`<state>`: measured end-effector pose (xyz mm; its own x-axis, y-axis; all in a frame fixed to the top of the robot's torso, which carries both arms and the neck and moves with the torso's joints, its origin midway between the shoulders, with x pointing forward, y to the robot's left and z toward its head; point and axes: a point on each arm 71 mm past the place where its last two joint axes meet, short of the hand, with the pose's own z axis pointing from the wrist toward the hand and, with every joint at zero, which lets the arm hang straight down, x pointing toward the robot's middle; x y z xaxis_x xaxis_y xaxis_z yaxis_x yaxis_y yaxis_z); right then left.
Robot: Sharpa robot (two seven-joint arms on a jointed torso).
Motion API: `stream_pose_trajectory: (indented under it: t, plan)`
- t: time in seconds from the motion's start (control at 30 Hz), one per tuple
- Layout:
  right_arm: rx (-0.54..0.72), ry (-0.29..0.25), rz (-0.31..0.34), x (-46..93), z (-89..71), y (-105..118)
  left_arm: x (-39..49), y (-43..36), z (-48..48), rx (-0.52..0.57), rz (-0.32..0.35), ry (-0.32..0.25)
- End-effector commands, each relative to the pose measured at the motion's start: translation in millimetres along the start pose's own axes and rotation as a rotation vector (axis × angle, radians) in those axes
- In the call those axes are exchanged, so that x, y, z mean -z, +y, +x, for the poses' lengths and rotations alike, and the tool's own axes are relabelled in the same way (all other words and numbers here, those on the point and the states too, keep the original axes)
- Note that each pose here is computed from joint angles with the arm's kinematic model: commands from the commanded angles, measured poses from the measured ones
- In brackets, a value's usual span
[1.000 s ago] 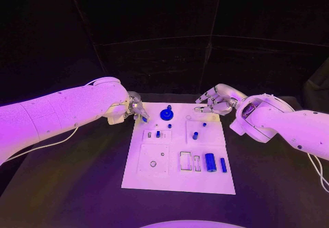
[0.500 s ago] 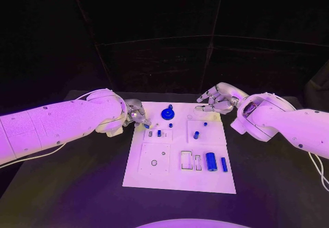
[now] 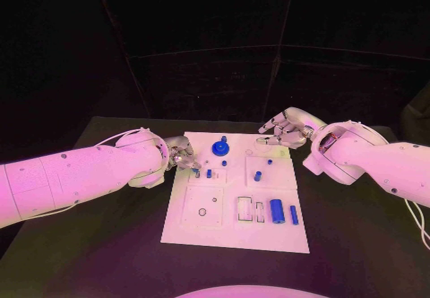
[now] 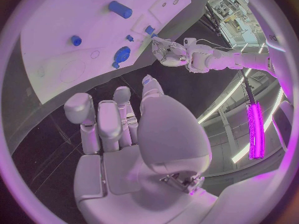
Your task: Assemble the parts on the task board
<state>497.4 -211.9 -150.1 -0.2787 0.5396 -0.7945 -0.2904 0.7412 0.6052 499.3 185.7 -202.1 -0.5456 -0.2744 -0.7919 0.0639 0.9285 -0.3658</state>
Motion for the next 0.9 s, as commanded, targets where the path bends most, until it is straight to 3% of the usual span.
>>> stream_pose_trajectory:
  t: [0.03,0.47,0.9]
  plan:
    - [0.002,-0.002,-0.013,-0.2,-0.4,1.7,0.5,-3.7,-2.1,-0.016,0.027,-0.044]
    - [0.002,-0.001,-0.014,-0.3,-0.1,2.1,-1.1,-4.1,5.2,-0.051,-0.012,0.023]
    - [0.002,0.0,-0.015,-0.1,0.0,2.3,-3.7,-2.8,6.1,-0.069,-0.033,0.041]
